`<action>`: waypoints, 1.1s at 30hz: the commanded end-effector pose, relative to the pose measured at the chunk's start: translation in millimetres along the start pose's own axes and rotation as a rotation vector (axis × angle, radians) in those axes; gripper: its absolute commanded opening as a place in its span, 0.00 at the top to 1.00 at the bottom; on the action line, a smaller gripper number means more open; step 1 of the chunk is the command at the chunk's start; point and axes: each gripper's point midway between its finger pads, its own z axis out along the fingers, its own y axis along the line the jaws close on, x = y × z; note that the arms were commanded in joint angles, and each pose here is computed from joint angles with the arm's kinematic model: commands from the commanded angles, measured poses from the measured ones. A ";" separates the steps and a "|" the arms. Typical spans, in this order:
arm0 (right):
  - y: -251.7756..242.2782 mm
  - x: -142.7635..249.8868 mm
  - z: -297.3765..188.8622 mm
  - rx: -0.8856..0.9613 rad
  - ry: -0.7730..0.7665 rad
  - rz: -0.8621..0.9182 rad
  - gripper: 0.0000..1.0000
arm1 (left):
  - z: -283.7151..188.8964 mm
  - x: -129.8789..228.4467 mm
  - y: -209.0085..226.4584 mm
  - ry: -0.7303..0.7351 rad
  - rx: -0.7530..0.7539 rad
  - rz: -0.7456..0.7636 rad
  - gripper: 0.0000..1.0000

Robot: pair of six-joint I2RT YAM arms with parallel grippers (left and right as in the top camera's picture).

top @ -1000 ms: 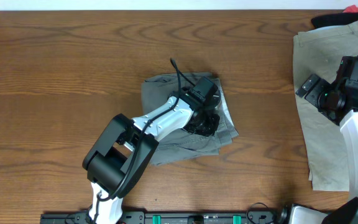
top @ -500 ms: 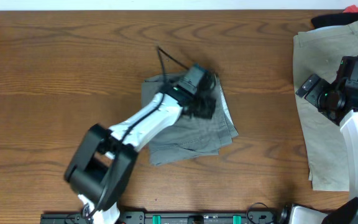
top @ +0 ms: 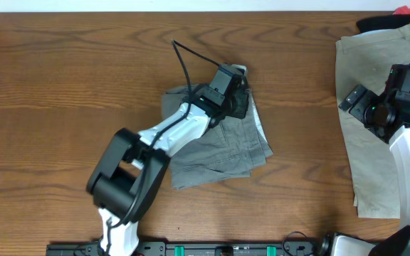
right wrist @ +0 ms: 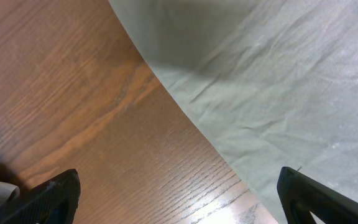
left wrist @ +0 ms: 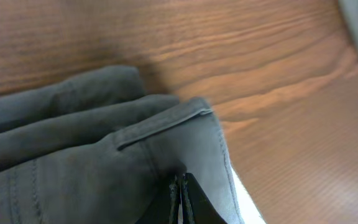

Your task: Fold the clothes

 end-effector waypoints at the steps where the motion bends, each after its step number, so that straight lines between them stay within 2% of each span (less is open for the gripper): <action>1: -2.2 -6.5 -6.0 0.006 -0.026 -0.001 0.01 | 18.2 8.6 19.1 0.022 -0.040 -0.016 0.94; 7: -2.2 -6.5 -6.0 0.006 -0.026 -0.001 0.01 | 28.2 17.3 45.8 0.049 -0.092 -0.047 0.94; 13: -2.2 -6.5 -6.0 0.006 -0.026 -0.001 0.01 | 6.7 2.9 42.2 0.029 -0.083 -0.056 0.92; 15: -2.2 -6.5 -6.0 0.006 -0.026 -0.001 0.01 | -6.4 -2.0 36.6 0.026 -0.075 -0.054 0.85; 16: -2.2 -6.5 -6.0 0.006 -0.026 -0.001 0.01 | -15.1 -3.8 33.8 0.028 -0.073 -0.055 0.78; 17: -2.2 -6.5 -6.0 0.006 -0.026 0.000 0.01 | -24.4 -6.2 31.0 0.028 -0.072 -0.055 0.70; 18: -2.2 -6.5 -6.0 0.006 -0.026 -0.001 0.01 | -34.4 -8.9 28.1 0.025 -0.071 -0.055 0.54; 20: -2.2 -6.5 -6.0 0.006 -0.026 -0.001 0.01 | -56.4 -15.8 21.2 0.012 -0.066 -0.052 0.43; 24: -2.2 -6.5 -6.0 0.006 -0.026 -0.001 0.01 | -93.9 -27.4 10.3 -0.023 -0.054 -0.047 0.06; 25: -2.2 -6.5 -6.0 0.006 -0.026 -0.001 0.01 | -105.2 -30.2 7.1 -0.034 -0.050 -0.045 0.00; 29: -2.2 -6.5 -6.0 0.006 -0.026 -0.001 0.01 | -144.4 -33.0 -0.3 -0.056 -0.050 -0.042 0.02; 33: -2.2 -6.5 -6.0 0.006 -0.026 -0.001 0.01 | -177.2 -22.8 20.1 -0.044 -0.170 -0.058 0.02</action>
